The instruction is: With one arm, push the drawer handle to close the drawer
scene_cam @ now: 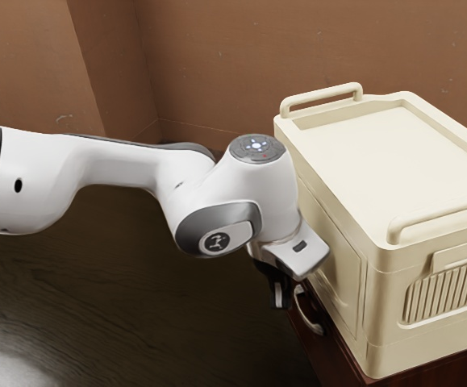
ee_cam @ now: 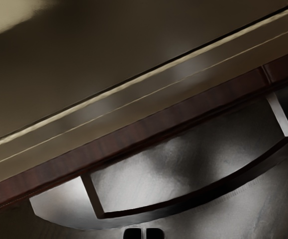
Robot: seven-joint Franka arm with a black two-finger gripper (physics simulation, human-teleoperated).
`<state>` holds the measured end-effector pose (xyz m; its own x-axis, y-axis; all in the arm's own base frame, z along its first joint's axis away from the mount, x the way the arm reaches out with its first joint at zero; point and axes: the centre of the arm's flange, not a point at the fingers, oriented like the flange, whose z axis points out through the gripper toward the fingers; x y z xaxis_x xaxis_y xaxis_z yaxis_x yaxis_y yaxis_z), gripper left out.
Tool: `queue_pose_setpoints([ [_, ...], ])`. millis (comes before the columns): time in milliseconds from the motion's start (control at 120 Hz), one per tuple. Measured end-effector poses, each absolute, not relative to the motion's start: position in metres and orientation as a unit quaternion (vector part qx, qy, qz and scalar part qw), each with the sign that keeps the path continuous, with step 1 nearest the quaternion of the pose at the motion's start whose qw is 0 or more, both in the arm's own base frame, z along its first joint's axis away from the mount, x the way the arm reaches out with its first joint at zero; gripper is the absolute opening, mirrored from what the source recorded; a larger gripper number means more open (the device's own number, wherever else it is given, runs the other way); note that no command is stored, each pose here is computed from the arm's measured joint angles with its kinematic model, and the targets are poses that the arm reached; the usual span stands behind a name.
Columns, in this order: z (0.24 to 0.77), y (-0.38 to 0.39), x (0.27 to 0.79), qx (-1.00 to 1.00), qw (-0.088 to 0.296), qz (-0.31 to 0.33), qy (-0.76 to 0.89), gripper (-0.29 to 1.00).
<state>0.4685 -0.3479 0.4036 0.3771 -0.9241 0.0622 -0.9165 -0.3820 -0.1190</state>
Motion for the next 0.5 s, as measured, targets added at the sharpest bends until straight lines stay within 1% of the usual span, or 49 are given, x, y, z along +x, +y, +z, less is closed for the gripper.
queue_pose_setpoints([
  [283,0.403,-0.348,0.469,-0.827,0.032,-0.062,0.558,-0.08],
  [333,0.407,-0.348,0.466,-0.834,0.028,-0.064,0.547,-0.06],
  [400,0.415,-0.357,0.45,-0.844,0.017,-0.066,0.532,-0.07],
  [500,0.428,-0.37,0.409,-0.848,0.007,-0.066,0.525,-0.08],
])
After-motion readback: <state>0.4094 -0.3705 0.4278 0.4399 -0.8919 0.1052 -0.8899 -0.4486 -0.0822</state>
